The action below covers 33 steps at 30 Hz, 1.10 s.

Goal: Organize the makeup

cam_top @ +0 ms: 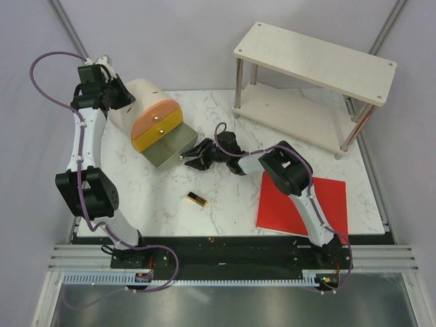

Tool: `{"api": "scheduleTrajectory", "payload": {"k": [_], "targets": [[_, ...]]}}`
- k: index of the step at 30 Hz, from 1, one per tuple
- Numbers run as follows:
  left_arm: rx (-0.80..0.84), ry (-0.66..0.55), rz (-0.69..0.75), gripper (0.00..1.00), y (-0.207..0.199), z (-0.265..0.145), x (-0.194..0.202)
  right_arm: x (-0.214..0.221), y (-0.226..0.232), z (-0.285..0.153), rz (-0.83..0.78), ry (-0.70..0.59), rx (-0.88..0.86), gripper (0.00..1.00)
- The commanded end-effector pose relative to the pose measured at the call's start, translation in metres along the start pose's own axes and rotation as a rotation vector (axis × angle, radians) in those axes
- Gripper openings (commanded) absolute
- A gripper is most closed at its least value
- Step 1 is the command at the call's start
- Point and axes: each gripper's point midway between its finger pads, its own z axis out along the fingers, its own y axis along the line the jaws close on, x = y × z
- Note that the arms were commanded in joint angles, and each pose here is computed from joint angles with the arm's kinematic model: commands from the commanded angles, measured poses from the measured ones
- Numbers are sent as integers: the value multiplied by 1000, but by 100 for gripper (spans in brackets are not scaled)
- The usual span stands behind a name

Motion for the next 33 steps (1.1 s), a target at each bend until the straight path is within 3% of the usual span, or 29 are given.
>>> {"api": "scheduleTrajectory", "payload": {"k": [1,6,7,8,12,18,25,33], "targets": [[-4,154,-27,18,6,10,41,1,4,-29,-79,23,93,52],[2,156,-27,18,6,10,42,-10,17,-59,-274,3,234,53],[4,152,-25,18,5,9,40,-16,20,-63,-424,-12,256,53],[8,152,-20,18,4,8,40,-15,9,-73,-432,0,345,53],[22,157,-24,19,1,8,41,-19,44,-90,-751,-22,412,54],[30,176,-31,19,2,11,48,-13,47,-120,-1162,38,605,56],[20,197,-33,20,6,16,55,45,2,-129,-1435,197,828,56],[19,214,-29,20,8,17,63,91,-49,-116,-1573,350,944,63]]}}
